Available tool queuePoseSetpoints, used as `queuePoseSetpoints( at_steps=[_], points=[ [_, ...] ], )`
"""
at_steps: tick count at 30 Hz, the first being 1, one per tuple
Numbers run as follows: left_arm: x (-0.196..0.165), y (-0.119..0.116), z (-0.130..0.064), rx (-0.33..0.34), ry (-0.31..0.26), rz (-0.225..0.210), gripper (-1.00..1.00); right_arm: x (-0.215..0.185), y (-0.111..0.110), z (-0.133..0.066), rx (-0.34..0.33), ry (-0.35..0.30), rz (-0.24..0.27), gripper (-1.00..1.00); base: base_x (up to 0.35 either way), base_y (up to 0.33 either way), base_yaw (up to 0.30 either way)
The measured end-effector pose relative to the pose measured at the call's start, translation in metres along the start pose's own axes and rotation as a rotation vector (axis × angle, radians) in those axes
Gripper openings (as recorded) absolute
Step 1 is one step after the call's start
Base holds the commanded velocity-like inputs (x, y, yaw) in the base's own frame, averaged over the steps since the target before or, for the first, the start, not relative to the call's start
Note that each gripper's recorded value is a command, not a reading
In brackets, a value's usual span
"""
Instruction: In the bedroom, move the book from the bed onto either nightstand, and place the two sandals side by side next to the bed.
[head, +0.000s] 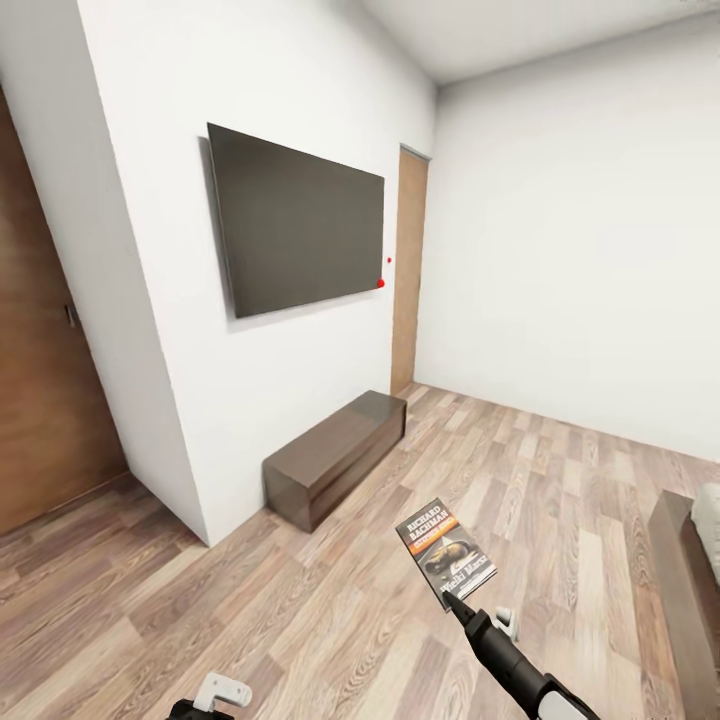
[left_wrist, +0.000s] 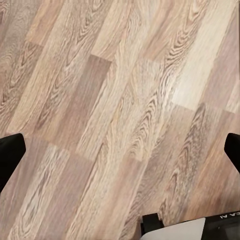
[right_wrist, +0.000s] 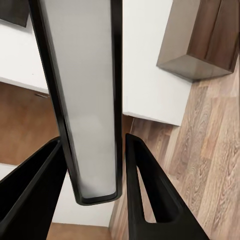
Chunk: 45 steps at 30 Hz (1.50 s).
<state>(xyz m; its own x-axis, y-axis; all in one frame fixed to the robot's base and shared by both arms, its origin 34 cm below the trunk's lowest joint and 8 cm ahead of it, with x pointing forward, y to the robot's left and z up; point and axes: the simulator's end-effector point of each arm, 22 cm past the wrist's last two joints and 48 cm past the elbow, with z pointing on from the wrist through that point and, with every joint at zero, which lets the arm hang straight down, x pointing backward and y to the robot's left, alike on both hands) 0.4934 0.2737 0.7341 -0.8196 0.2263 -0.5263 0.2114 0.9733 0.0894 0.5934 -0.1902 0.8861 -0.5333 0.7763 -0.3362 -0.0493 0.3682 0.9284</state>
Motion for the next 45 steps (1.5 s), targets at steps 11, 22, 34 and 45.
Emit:
queuePoseSetpoints(
  at_steps=[11,22,34,45],
  points=[
    [-0.0015,0.0003,-0.0006,-0.001,-0.003,0.000,1.00,-0.0007,0.0015,0.0000,-0.003,-0.001,-0.002,-1.00,0.076,0.000,-0.236],
    [-0.0030,0.0006,-0.0013,-0.002,-0.007,0.001,1.00,-0.0014,0.0029,0.0000,-0.005,-0.001,-0.004,-1.00,0.076,0.000,-0.263],
    [-0.0032,0.0006,-0.0013,-0.002,-0.007,0.000,1.00,-0.0018,0.0030,-0.0001,-0.005,-0.002,-0.004,-1.00,0.076,0.000,-0.233],
    [-0.0032,0.0006,-0.0014,-0.002,-0.007,0.000,1.00,-0.0017,0.0034,0.0002,-0.006,-0.003,-0.003,-1.00,0.074,0.000,-0.208]
  ],
)
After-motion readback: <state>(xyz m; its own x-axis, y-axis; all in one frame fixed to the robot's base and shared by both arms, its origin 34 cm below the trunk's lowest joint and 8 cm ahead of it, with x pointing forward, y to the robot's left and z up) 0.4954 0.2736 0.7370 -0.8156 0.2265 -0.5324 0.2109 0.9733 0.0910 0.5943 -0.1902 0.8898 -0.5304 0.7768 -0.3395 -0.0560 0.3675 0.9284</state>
